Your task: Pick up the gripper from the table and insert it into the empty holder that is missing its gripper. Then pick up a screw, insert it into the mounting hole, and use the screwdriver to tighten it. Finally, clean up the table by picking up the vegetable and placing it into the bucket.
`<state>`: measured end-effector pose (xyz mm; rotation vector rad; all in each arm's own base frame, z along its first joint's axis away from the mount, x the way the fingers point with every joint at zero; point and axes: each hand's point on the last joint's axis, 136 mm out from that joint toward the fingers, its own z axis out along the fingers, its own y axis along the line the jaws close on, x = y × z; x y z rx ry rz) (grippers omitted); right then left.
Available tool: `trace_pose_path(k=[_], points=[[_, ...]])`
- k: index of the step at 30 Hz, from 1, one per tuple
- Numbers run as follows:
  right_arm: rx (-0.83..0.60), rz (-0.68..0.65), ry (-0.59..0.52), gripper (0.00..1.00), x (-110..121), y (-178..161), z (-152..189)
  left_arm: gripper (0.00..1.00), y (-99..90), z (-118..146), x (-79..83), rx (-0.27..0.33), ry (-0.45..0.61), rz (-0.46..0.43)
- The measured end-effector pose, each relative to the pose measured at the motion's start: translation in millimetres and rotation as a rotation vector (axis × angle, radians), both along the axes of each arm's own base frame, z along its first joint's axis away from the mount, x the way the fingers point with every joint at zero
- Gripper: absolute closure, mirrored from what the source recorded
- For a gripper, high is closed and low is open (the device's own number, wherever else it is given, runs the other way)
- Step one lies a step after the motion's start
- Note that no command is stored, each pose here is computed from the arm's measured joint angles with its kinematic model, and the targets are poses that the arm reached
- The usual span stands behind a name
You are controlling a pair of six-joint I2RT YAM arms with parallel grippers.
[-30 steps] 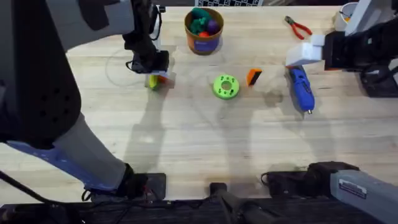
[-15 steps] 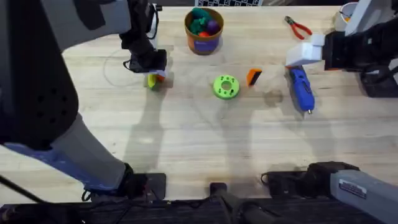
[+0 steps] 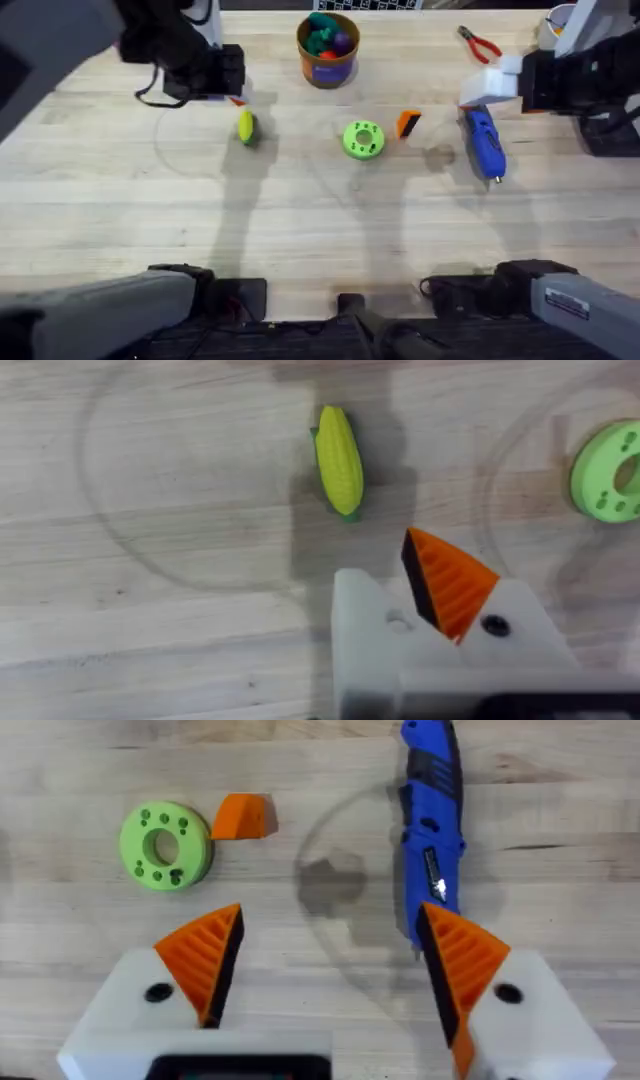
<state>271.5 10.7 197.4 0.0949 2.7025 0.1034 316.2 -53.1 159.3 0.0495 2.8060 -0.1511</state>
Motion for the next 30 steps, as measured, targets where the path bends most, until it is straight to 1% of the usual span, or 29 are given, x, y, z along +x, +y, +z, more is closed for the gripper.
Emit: trace_pose_path(k=[3, 6, 7, 8, 10, 12, 13, 14, 30], points=[[0.000, 0.000, 0.000, 0.007, 0, 0, 0, 0.995, 1.0, 14, -7.5, -0.004, -0.032, 0.000], [0.000, 0.000, 0.000, 0.008, 0, 0, 0, 0.995, 1.3, 24, -9.8, -0.008, -0.065, 0.000], [0.000, 0.000, 0.000, 0.008, 0, 0, 0, 0.957, 1.4, 26, -10.3, -0.008, -0.071, -0.001], [0.000, 0.000, 0.000, 0.008, 0, 0, 0, 0.797, 1.5, 27, -10.6, -0.009, -0.074, 0.000], [0.000, 0.000, 0.000, 0.008, 0, 0, 0, 0.509, 1.5, 27, -10.6, -0.009, -0.074, 0.000], [0.000, 0.000, 0.000, 0.008, 0, 0, 0, 0.186, 1.6, 26, -11.5, -0.008, -0.070, 0.000], [0.000, 0.000, 0.000, 0.007, 0, 0, 0, 0.063, 1.7, 26, -11.6, -0.009, -0.069, 0.003], [0.000, 0.000, 0.000, 0.008, 0, 0, 0, 0.026, 2.2, 26, -11.5, -0.007, -0.069, 0.007], [0.000, 0.000, 0.001, 0.008, 0, 0, 0, 0.015, 3.3, 26, -10.2, -0.001, -0.075, 0.010]])
